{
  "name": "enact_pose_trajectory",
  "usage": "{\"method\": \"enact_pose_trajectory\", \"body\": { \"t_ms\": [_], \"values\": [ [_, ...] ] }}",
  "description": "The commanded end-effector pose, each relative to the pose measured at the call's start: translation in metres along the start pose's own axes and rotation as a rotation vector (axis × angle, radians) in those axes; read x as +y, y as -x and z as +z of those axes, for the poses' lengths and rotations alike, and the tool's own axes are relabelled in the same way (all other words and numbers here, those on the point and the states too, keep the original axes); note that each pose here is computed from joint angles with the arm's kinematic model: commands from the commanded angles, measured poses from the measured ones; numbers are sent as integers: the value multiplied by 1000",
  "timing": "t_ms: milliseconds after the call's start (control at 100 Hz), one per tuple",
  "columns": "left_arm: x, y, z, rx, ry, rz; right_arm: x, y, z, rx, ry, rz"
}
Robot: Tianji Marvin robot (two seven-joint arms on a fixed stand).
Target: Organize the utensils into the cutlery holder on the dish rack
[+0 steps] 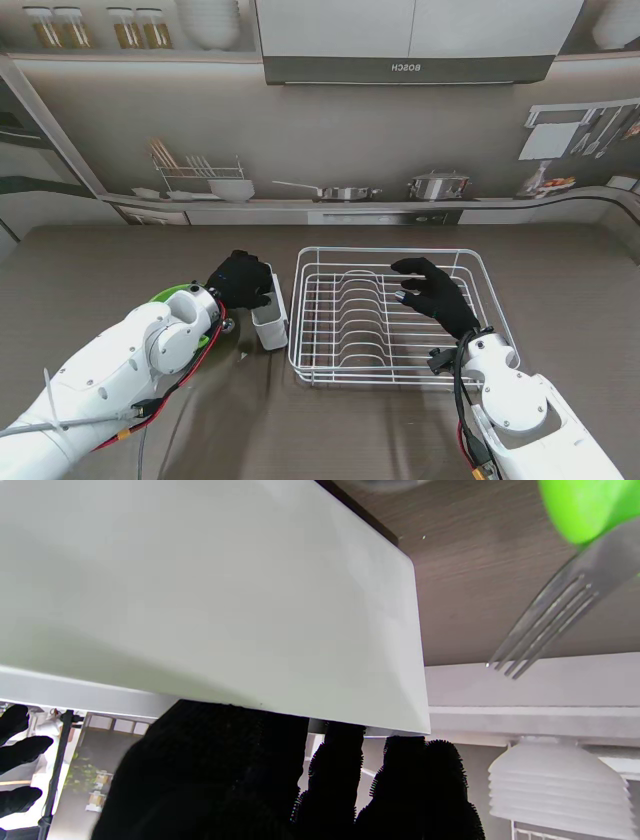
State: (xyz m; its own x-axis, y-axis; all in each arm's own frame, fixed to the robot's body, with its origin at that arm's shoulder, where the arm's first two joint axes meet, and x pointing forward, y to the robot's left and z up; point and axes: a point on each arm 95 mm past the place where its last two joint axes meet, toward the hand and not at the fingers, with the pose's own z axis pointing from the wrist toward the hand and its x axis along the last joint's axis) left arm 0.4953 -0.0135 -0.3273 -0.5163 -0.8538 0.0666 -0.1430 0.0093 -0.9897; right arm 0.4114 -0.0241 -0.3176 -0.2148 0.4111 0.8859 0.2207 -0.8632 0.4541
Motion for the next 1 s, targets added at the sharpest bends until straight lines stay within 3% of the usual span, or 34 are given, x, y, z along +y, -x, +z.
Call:
{"method": "enact_pose_trajectory", "body": {
  "t_ms": [0, 550, 990],
  "values": [
    [-9, -2, 1, 15, -9, 7, -4, -1, -1, 0, -13, 8],
    [-39, -7, 2, 81, -86, 8, -5, -1, -1, 1, -13, 9],
    [-34, -7, 5, 120, -71, -6, -5, -1, -1, 0, -14, 9]
  ]
}}
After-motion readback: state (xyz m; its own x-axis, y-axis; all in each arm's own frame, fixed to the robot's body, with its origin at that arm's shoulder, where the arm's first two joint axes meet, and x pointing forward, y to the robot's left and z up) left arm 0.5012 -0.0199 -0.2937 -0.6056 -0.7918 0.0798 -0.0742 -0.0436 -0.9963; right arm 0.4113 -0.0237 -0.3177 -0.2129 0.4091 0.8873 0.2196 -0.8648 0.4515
